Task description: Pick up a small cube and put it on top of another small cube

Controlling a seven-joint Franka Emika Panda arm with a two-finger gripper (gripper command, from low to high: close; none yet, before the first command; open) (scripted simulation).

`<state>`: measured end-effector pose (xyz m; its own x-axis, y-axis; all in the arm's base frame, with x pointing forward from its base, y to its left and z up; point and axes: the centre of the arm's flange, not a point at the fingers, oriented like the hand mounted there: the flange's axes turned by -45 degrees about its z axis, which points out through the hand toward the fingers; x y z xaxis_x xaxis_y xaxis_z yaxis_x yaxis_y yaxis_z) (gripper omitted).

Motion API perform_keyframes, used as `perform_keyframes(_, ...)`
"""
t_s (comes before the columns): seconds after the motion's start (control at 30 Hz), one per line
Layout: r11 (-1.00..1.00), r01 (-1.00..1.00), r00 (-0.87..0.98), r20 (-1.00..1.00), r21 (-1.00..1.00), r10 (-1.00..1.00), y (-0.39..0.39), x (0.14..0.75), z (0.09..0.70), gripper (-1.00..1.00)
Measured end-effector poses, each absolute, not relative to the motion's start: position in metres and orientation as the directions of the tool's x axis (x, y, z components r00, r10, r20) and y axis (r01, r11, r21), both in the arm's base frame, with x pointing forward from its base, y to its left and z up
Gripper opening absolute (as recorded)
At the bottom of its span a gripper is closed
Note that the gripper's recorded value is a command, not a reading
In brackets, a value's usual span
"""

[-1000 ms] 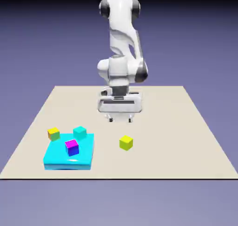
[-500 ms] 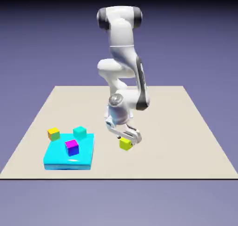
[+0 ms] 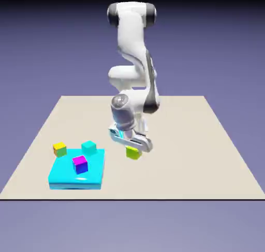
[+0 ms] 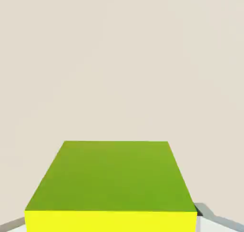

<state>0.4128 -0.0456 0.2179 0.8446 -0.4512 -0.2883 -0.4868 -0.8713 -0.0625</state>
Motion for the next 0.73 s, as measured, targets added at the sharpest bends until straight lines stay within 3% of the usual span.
perform_keyframes(0.47, -0.993, -0.115, 0.952, -0.284, -0.003, -0.109, -0.228, 0.491, 0.314, -1.0)
perform_keyframes(0.6, -0.994, -0.114, 0.953, -0.284, -0.004, -0.108, -0.226, 0.481, 0.261, -1.0)
perform_keyframes(0.63, -0.993, -0.115, 0.953, -0.284, -0.003, -0.109, -0.226, 0.477, 0.247, 1.0)
perform_keyframes(0.73, -0.994, -0.113, 0.953, -0.285, -0.001, -0.108, -0.227, 0.482, 0.264, 1.0)
